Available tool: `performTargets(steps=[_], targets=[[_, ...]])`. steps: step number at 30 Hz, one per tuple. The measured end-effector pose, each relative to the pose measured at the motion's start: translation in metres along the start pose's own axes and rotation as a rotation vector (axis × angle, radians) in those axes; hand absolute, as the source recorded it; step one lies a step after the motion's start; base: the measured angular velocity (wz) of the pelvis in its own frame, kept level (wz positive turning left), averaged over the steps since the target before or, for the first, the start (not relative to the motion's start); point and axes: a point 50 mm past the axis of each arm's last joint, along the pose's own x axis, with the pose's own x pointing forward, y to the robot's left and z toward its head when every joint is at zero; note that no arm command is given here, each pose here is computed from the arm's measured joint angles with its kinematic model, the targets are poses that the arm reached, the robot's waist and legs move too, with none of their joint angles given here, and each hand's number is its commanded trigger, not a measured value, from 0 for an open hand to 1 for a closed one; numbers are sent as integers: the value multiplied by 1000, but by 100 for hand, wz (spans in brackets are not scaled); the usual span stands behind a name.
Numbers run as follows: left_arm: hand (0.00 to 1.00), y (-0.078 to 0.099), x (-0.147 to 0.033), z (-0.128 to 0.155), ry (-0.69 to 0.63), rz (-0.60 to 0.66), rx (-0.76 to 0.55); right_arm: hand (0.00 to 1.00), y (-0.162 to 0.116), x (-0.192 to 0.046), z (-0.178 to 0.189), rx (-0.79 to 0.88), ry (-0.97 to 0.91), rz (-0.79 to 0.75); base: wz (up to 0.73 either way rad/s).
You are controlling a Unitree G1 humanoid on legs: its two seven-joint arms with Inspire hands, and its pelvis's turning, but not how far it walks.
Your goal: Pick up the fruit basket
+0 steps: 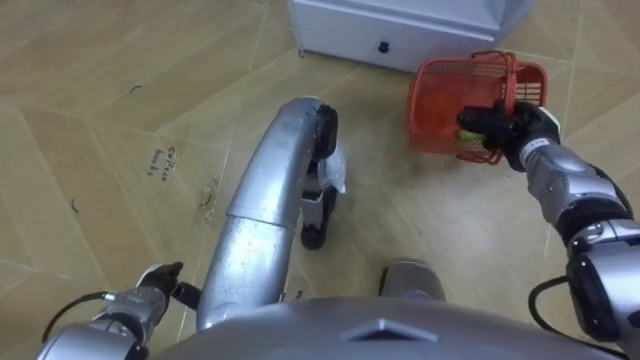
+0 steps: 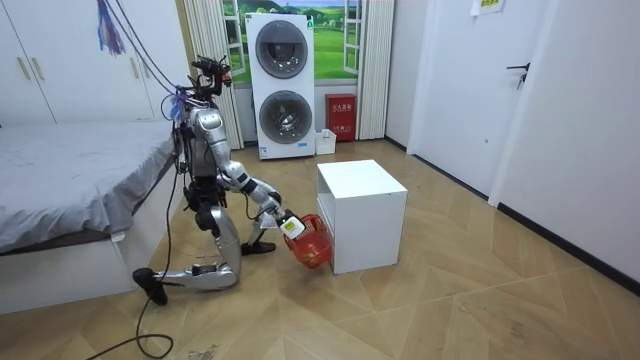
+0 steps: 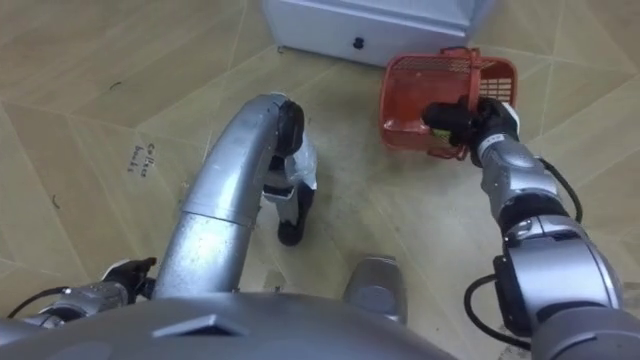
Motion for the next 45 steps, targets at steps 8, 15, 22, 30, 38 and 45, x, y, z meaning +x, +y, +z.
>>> performTargets(steps=[8,15,22,30,38,45], targets=[[0,5,0,-3,32,16,-105,100,11,-1,22,-9,-70,43,-32],[0,6,-2,-17,86,34,-127,100,20,-4,31,-3,-119,69,-15],[0,1,-3,-32,135,46,-126,100,26,-13,-1,-27,-77,104,-2],[0,-8,-9,-64,195,52,-151,100,26,-24,-20,-25,-59,117,-6],[0,-14,-14,-83,228,55,-222,100,33,-32,-22,-9,-86,124,4],[0,-14,-16,-91,232,61,-194,100,35,-33,-14,12,-120,122,17]])
